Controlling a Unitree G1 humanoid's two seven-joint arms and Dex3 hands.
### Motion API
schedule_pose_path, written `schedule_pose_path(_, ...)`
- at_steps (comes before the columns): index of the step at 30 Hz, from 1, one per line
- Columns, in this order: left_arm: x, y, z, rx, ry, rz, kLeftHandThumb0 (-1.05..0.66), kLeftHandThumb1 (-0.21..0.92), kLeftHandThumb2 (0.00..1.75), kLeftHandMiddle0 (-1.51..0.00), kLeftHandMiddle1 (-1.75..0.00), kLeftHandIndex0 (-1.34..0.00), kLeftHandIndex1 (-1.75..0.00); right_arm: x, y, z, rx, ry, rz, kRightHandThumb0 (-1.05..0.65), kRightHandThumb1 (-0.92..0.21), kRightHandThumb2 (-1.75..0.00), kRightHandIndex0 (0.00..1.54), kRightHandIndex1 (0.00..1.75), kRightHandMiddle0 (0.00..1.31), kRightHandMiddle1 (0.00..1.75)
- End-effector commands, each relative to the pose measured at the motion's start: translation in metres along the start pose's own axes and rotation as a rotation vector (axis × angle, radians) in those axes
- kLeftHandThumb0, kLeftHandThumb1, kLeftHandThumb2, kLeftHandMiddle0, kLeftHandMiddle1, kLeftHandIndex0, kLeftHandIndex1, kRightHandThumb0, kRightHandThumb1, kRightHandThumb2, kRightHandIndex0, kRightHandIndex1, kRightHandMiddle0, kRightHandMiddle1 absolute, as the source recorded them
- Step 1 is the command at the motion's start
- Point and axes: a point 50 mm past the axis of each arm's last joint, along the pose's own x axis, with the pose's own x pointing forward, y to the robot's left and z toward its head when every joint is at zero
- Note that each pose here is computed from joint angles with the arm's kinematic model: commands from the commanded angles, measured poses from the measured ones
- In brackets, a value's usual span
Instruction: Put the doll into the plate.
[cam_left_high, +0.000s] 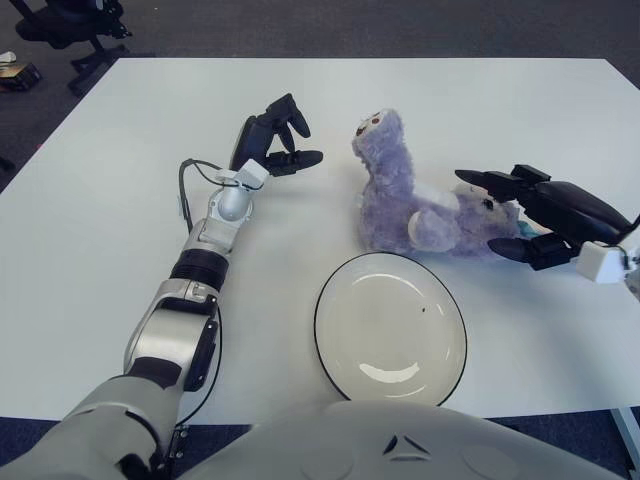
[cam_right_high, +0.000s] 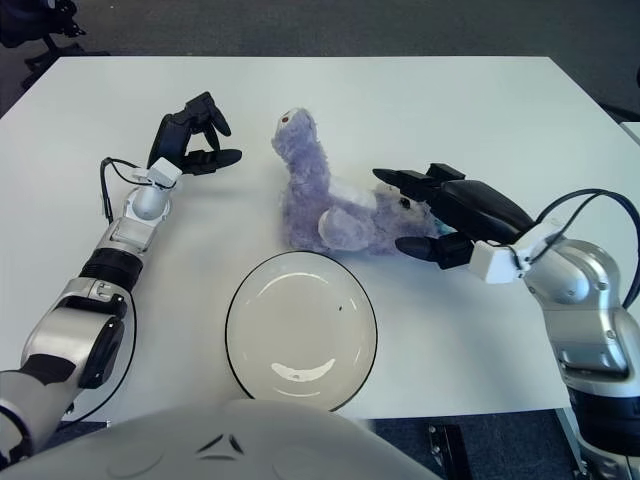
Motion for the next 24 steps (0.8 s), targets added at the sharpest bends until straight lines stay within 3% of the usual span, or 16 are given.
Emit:
schedule_pose_path(1,-0.003,0.000,0.001,0.008,-0.018,0.013,-0.10,0.92,0.07,-0.82,-1.75,-0.66,-1.75,0.005,0.025,-0.008,0.013,0.014,0.055,-0.98,-0.92,-0.66,0.00,0.00,0.11,0.00)
schedule_pose_path(7,-0.004,-0.002,0.002,0.012,-0.028,0.021,-0.11,0.92,0.07,-0.81,-1.75,-0.66,-1.75,0.011,0.035,-0.012,-0.020,0.015,0.050,-0.97,-0.92,-0.62,0.00,0.00,0.11,0.00)
schedule_pose_path(24,-0.006,-0.004,0.005,0.028,-0.074,0.043,-0.10,0.92,0.09,-0.81,-1.75,-0.64,-1.75,0.015,0.042,-0.016,-0.064,0.016,0.061,-1.00,-0.92,-0.62,0.00,0.00,0.10,0.00)
